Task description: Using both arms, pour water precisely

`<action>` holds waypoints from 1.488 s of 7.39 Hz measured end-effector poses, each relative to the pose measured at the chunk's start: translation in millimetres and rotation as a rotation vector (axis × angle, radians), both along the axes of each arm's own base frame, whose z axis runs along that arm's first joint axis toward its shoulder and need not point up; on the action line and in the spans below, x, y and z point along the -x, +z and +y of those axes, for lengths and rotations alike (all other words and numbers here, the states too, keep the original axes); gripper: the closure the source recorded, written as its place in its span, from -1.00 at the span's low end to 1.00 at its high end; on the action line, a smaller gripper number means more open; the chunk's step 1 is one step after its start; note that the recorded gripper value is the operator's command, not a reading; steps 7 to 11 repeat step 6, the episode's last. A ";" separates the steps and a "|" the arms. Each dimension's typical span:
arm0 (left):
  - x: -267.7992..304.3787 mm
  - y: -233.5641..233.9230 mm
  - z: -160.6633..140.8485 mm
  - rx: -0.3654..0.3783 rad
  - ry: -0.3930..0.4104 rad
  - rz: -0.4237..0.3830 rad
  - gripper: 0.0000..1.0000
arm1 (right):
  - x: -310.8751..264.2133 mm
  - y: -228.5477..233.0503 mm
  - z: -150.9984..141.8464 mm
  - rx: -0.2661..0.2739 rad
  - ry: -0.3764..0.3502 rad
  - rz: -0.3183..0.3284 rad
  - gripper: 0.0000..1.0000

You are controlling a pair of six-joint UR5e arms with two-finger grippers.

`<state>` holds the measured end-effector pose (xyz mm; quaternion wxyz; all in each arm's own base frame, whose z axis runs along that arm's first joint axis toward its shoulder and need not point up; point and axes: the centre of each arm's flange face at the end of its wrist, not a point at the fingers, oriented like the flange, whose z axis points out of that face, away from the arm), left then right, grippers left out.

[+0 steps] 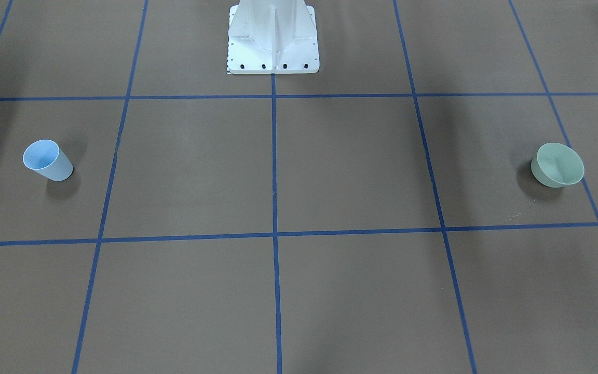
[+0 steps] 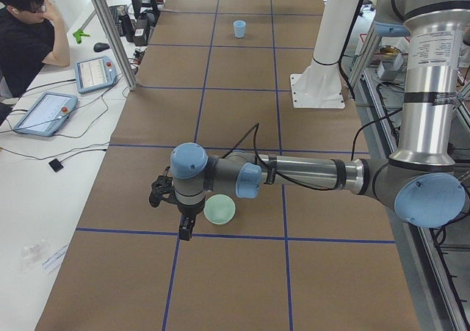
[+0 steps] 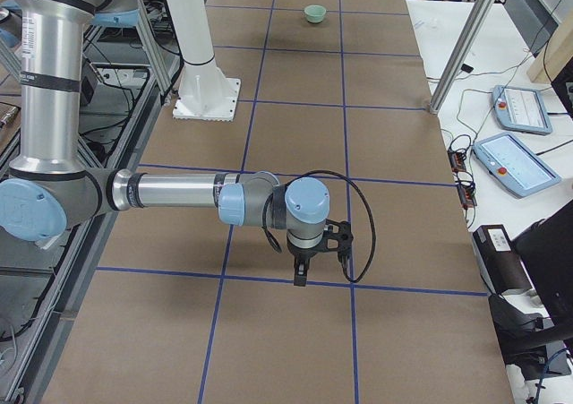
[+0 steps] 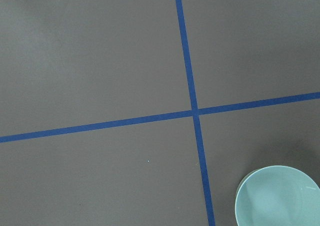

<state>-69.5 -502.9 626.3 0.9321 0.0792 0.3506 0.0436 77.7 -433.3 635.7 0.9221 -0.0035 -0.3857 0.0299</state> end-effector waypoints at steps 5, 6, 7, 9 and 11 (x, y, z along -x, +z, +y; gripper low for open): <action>0.0 2.3 0.2 0.005 0.000 0.000 -1.00 | 0.1 1.0 0.7 -0.003 -0.002 -0.005 -0.98; 0.0 2.5 0.2 0.005 0.000 0.000 -1.00 | 0.1 0.5 0.7 -0.004 -0.001 -0.005 -0.98; 0.0 2.5 0.2 0.005 0.000 0.000 -1.00 | 0.1 0.5 0.7 -0.004 -0.001 -0.005 -0.98; 0.0 2.5 0.2 0.005 0.000 0.000 -1.00 | 0.1 0.5 0.7 -0.004 -0.001 -0.005 -0.98; 0.0 2.5 0.2 0.005 0.000 0.000 -1.00 | 0.1 0.5 0.7 -0.004 -0.001 -0.005 -0.98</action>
